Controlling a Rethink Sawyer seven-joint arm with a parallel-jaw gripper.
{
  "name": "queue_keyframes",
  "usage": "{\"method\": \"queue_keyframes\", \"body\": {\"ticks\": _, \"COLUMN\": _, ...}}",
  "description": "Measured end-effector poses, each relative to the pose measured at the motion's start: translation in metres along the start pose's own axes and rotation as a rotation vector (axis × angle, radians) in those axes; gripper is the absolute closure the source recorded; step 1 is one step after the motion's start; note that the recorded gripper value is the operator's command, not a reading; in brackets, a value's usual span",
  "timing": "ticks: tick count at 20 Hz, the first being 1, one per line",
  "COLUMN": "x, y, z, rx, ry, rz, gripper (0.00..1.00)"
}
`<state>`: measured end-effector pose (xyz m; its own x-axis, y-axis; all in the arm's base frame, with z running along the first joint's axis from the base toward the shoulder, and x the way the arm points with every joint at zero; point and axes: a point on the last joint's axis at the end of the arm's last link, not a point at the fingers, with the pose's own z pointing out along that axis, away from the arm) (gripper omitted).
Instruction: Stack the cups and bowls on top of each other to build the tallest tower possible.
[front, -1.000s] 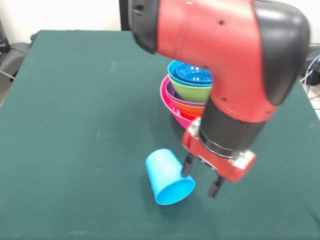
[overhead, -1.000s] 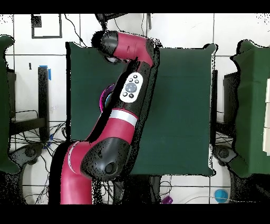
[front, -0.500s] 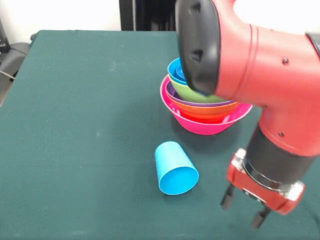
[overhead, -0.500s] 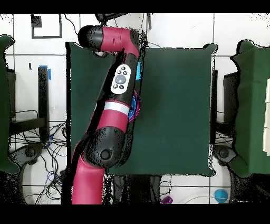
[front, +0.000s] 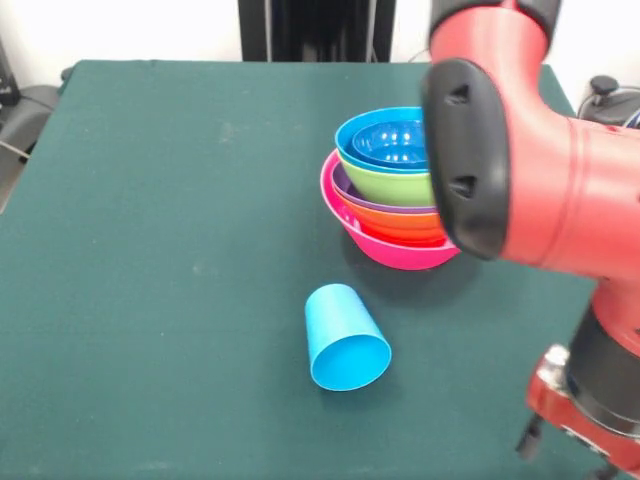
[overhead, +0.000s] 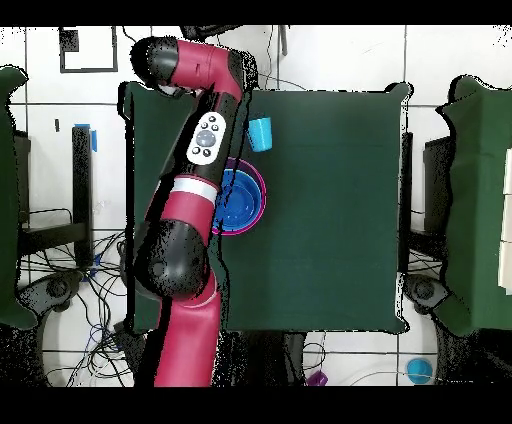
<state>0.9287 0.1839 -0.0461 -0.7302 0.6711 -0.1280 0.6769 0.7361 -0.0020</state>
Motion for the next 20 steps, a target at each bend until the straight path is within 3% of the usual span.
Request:
{"method": "queue_keyframes", "body": {"ticks": 4, "x": 0.008, "y": 0.022, "z": -0.003, "rx": -0.024, "ry": 0.004, "rz": 0.021, "gripper": 0.0}}
{"method": "queue_keyframes", "body": {"ticks": 6, "x": 0.025, "y": 0.051, "z": -0.005, "rx": -0.056, "ry": 0.009, "rz": 0.034, "gripper": 0.0}}
{"method": "queue_keyframes", "body": {"ticks": 12, "x": 0.058, "y": 0.086, "z": -0.006, "rx": -0.085, "ry": 0.025, "rz": 0.028, "gripper": 0.0}}
{"method": "queue_keyframes", "body": {"ticks": 17, "x": 0.082, "y": 0.103, "z": -0.005, "rx": -0.101, "ry": 0.069, "rz": 0.029, "gripper": 0.0}}
{"method": "queue_keyframes", "body": {"ticks": 20, "x": 0.088, "y": 0.108, "z": -0.005, "rx": -0.109, "ry": 0.074, "rz": 0.027, "gripper": 0.0}}
